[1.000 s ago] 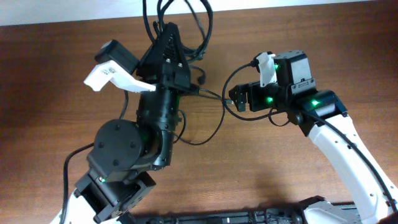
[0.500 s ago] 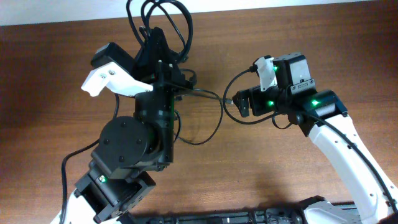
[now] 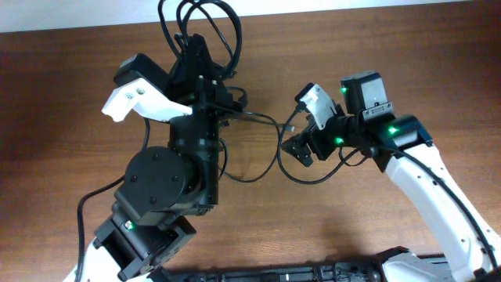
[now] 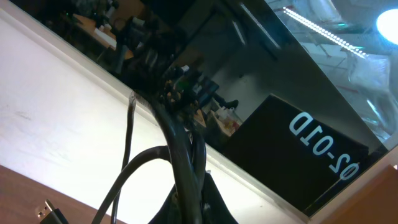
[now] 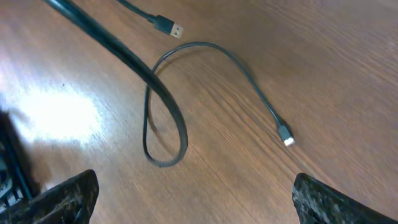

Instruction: Untangle cables

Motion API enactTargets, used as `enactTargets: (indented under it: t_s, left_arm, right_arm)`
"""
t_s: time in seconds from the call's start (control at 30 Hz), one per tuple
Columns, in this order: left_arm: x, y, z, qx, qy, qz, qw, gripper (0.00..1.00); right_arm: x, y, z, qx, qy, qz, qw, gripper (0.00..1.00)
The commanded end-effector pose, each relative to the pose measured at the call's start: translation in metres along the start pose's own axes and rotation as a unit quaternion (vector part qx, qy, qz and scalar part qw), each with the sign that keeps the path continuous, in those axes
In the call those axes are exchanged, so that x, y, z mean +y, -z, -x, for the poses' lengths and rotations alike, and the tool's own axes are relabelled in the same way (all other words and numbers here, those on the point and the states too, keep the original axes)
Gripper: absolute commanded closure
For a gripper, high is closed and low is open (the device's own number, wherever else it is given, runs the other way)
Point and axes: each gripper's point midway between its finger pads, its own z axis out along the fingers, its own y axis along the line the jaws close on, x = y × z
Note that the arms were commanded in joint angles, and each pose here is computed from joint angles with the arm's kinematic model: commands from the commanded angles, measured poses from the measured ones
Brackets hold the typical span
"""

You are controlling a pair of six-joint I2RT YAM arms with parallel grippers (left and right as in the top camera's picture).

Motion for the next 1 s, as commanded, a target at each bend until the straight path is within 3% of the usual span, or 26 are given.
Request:
enactTargets:
  t_s: [0.0,0.17,0.23,0.27,0.3,0.33,0.37,0.57,0.97]
  left_arm:
    - [-0.003,0.002,0.012,-0.011,0.0,-0.003,1.0,1.0]
    - [-0.012,0.002,0.007,0.004,0.0,-0.03,1.0,1.0]
    - [-0.012,0.002,0.007,0.004,0.0,-0.03,1.0,1.0]
    - [-0.012,0.002,0.007,0.004,0.0,-0.03,1.0,1.0]
    - [-0.012,0.002,0.007,0.004,0.0,-0.03,1.0,1.0]
    - [-0.012,0.002,0.007,0.004,0.0,-0.03,1.0,1.0]
    - [-0.012,0.002,0.007,0.004,0.0,-0.03,1.0,1.0]
    - [-0.008,0.002,0.005,0.005,-0.006,-0.019,1.0,1.0]
    - [0.015,-0.002,-0.022,0.038,-0.066,0.032,0.997,1.0]
  right_arm:
    - [-0.003,-0.021,-0.006,0.006,0.007,0.029,1.0,0.01]
    - [0.005,-0.05,0.007,-0.027,0.008,0.116,0.993,0.06]
    - [0.013,-0.057,0.014,-0.048,0.011,0.161,0.986,0.18]
    - [0.015,-0.059,0.015,-0.052,0.011,0.172,0.984,0.31]
    - [0.016,-0.06,0.016,-0.053,0.011,0.178,0.983,0.52]
    - [0.016,-0.06,0.015,-0.053,0.01,0.179,0.982,0.86]
    - [0.017,-0.06,0.015,-0.053,0.01,0.18,0.982,0.96]
    - [0.024,-0.043,0.026,-0.07,0.009,0.178,0.981,0.96]
    - [0.082,0.074,0.077,-0.198,0.059,0.154,0.966,0.96]
